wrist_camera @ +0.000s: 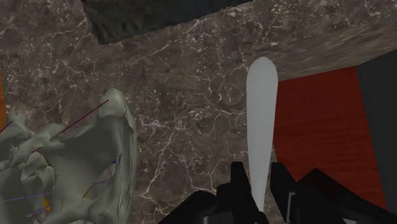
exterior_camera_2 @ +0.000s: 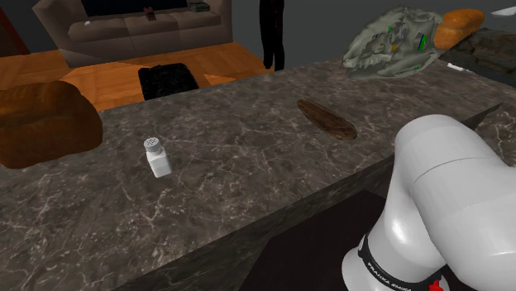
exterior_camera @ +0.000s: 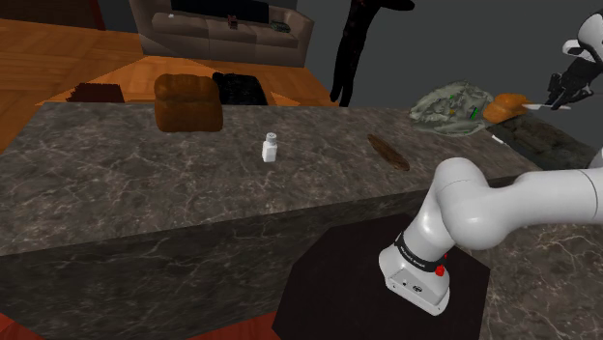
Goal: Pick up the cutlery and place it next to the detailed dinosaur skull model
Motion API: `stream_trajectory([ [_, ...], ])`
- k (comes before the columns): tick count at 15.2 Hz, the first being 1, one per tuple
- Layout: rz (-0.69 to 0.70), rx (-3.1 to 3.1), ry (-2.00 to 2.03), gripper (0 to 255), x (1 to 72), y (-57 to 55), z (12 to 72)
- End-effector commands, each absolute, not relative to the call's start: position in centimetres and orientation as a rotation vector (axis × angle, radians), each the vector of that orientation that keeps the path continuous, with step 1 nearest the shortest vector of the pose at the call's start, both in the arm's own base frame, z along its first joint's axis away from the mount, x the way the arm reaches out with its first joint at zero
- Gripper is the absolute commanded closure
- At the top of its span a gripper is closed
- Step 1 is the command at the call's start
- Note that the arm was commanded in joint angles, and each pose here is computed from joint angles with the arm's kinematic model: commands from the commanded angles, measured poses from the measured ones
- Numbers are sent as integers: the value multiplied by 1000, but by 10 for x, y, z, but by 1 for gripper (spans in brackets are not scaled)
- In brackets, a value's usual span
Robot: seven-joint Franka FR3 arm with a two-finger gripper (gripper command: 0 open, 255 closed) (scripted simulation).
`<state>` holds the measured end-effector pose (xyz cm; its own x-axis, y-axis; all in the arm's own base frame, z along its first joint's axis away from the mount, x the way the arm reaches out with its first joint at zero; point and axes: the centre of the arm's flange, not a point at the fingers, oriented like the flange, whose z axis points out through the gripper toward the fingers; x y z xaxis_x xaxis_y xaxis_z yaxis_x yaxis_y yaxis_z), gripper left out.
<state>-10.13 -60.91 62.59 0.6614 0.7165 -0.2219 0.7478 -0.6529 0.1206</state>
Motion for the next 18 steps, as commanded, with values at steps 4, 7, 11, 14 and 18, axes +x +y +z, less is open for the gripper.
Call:
stream_trajectory([
  [4, -229, 2676, 1194, 255, -102, -609, 599],
  [7, -229, 2676, 1194, 255, -102, -609, 583],
  [11, -229, 2676, 1194, 255, -102, -609, 562],
  [14, -229, 2676, 1194, 255, -102, -609, 546],
  [18, -229, 2676, 1194, 255, -102, -609, 525],
])
